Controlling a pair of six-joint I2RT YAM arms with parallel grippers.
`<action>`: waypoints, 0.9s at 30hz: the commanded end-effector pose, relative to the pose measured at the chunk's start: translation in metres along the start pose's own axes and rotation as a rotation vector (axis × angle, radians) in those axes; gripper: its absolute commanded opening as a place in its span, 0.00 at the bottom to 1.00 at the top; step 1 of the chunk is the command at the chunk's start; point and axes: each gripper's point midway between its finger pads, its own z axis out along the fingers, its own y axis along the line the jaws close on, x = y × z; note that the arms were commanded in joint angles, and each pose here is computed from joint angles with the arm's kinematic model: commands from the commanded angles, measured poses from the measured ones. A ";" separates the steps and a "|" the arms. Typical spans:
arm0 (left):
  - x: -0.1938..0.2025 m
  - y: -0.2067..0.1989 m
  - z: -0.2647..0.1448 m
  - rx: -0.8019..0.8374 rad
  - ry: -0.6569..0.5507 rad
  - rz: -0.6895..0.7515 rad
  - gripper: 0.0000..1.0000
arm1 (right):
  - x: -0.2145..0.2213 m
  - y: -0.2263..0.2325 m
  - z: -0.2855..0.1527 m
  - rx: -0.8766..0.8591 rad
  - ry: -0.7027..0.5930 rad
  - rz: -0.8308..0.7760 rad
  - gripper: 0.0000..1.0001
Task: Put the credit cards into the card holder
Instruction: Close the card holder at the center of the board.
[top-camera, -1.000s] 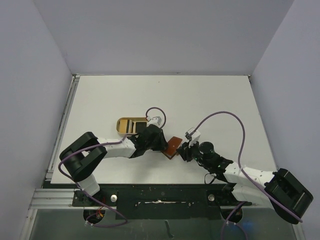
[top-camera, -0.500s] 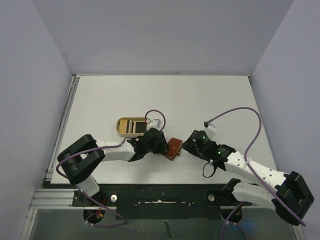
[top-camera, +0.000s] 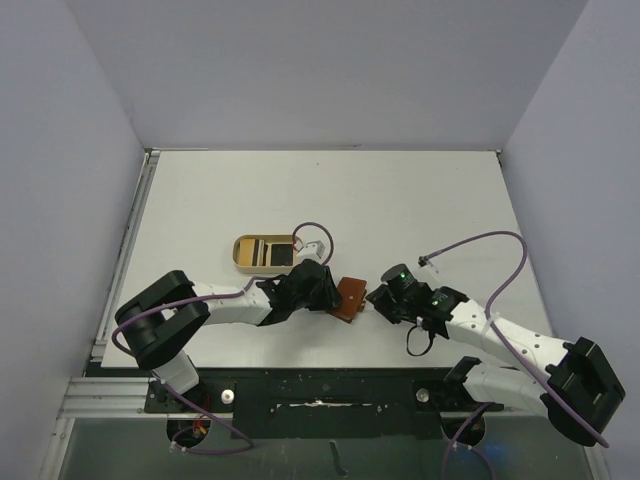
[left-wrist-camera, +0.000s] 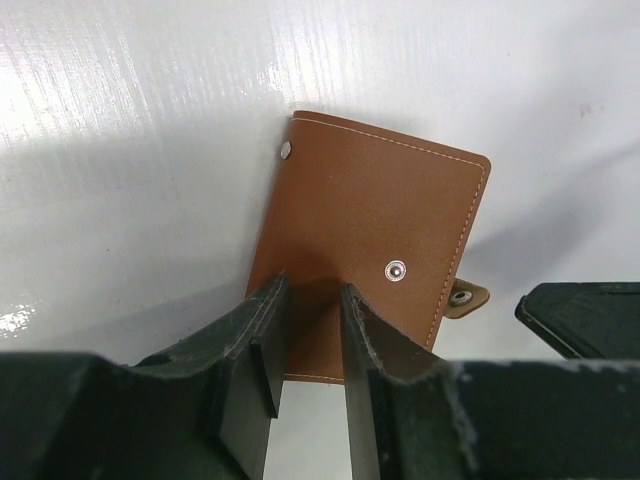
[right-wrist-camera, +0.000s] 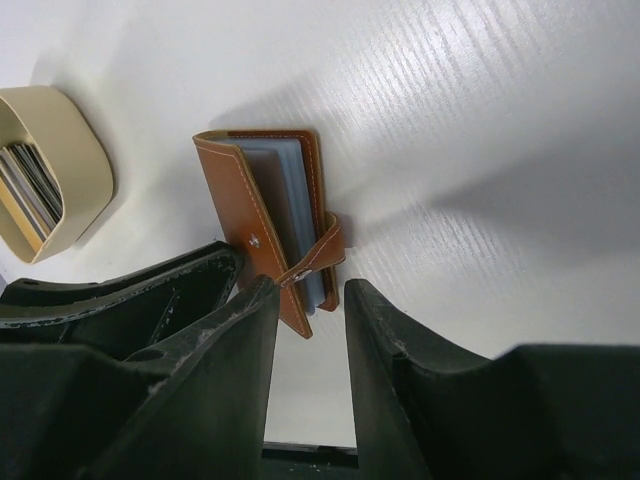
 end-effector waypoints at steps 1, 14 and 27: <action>0.008 0.000 -0.007 0.000 0.030 0.005 0.27 | 0.001 0.029 -0.002 -0.070 0.012 0.043 0.34; 0.009 0.000 -0.006 0.003 0.032 0.006 0.27 | 0.004 0.035 0.008 -0.076 0.023 0.037 0.34; 0.007 -0.004 -0.009 0.024 0.031 -0.004 0.27 | 0.007 0.020 0.019 -0.025 0.025 -0.054 0.00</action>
